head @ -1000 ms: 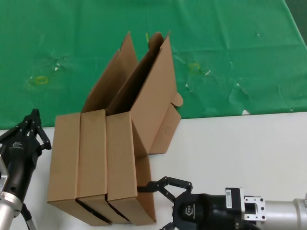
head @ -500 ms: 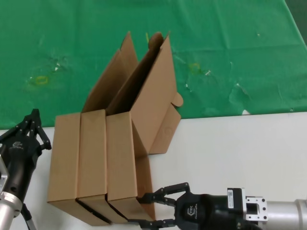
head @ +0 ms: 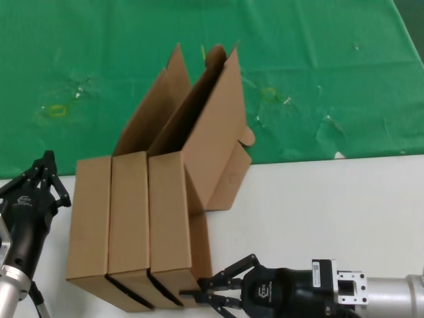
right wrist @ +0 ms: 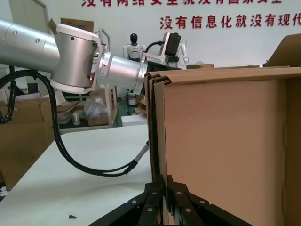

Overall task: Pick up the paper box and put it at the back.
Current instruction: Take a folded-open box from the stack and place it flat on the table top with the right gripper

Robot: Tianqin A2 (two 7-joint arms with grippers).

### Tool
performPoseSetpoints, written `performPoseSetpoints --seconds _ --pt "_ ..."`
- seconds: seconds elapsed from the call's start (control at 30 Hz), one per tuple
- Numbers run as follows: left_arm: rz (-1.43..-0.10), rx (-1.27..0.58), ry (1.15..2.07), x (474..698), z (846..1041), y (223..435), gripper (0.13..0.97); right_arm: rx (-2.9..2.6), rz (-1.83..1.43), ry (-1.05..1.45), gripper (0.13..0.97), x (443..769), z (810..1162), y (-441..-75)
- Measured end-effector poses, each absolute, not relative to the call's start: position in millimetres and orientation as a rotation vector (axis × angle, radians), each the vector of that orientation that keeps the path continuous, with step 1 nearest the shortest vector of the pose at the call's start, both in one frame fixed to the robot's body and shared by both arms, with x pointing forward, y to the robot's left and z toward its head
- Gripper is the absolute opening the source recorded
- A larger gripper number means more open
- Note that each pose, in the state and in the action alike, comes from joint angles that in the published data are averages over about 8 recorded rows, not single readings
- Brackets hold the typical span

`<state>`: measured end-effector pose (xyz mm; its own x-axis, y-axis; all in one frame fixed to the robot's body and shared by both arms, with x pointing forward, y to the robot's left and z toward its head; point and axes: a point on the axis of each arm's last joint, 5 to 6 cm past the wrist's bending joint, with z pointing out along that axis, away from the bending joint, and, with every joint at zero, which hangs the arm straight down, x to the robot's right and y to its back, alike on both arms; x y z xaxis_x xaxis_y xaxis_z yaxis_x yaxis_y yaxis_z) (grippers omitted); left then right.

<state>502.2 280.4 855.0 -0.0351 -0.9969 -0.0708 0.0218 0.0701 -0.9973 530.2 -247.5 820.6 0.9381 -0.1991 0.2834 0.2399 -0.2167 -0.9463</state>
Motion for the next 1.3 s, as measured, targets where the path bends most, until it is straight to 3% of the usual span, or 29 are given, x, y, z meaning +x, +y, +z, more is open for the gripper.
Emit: performPoseSetpoints --seconds 0.17,0.47,0.73,1.0,1.3 --pt "-1.193 -1.125 1.253 502 855.0 280 0.144 -1.749 -0.403 -0.028 0.172 531 821 -248" --pt "-1.193 -1.125 1.253 502 855.0 280 0.144 -1.735 -0.432 -0.013 0.149 531 837 -264" --pt "-1.193 -1.125 1.253 502 855.0 280 0.144 -1.742 -0.567 0.037 0.149 536 904 -328" --pt "-1.193 -1.125 1.253 502 855.0 280 0.144 -1.976 -0.868 0.02 0.149 575 977 -389" --pt "-1.193 -1.125 1.253 502 855.0 280 0.144 -2.36 -1.088 -0.061 0.149 632 1042 -404"
